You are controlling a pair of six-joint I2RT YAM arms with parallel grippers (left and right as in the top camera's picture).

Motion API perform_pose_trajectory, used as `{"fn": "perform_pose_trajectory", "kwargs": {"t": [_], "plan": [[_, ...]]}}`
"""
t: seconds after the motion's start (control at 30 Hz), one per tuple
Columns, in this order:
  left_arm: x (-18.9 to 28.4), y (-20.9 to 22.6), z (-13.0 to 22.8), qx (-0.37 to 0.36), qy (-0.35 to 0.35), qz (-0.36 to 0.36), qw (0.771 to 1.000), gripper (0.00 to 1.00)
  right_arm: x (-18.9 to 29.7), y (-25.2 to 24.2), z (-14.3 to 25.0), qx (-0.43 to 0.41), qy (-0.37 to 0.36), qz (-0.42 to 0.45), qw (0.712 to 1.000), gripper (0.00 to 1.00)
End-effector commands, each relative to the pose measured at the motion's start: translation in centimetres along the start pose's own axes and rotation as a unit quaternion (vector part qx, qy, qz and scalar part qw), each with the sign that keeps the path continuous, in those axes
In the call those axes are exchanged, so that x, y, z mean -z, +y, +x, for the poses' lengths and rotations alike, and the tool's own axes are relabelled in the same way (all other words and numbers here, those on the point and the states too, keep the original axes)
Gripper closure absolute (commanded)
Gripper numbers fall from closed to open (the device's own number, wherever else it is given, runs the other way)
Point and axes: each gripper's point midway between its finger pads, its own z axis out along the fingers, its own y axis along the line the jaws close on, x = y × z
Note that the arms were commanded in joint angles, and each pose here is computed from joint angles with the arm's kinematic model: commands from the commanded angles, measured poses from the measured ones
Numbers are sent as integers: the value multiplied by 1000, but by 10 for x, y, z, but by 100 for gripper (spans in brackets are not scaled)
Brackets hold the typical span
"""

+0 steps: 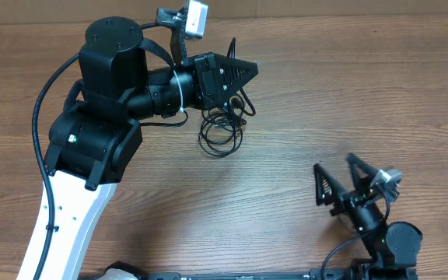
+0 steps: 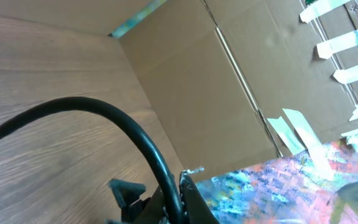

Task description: Untangle cables

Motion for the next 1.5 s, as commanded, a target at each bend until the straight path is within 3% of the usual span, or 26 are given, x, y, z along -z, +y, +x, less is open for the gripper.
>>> {"fn": "perform_pose_trajectory", "kwargs": {"t": [0.0, 0.2, 0.37, 0.43, 0.53, 0.63, 0.83, 1.0, 1.1, 1.27, 1.47], "plan": [[5, -14, 1, 11, 5, 19, 1000, 96, 11, 63, -6, -16, 13, -169, 985, 0], [5, -14, 0, 70, 5, 19, 997, 96, 32, 109, -77, 118, -103, -213, 964, 0], [5, -12, -4, 132, -8, 12, 991, 96, 22, 110, -95, 161, -29, -155, 974, 0], [5, -12, -9, 134, -19, 12, 991, 96, 12, 96, -99, 132, 22, -102, 986, 0], [5, -17, -17, 123, -37, 20, 992, 96, -4, 85, -97, 102, 99, -71, 987, 0], [7, -26, -28, 149, -54, 40, 986, 96, -18, 104, -91, 63, 159, -146, 974, 0], [11, -50, -42, 174, -71, 91, 978, 96, -29, 139, -76, 34, 213, -335, 917, 0], [14, -60, -48, 218, -73, 114, 966, 96, -52, 148, -53, 28, 238, -369, 898, 0], [18, -72, -55, 255, -76, 141, 954, 96, -77, 157, -49, 49, 217, -358, 907, 0], [19, -79, -55, 247, -73, 154, 954, 96, -118, 157, -35, 75, 187, -272, 941, 0], [13, -84, -45, 252, -54, 155, 954, 96, -147, 165, -26, 84, 172, -264, 945, 0]]}}
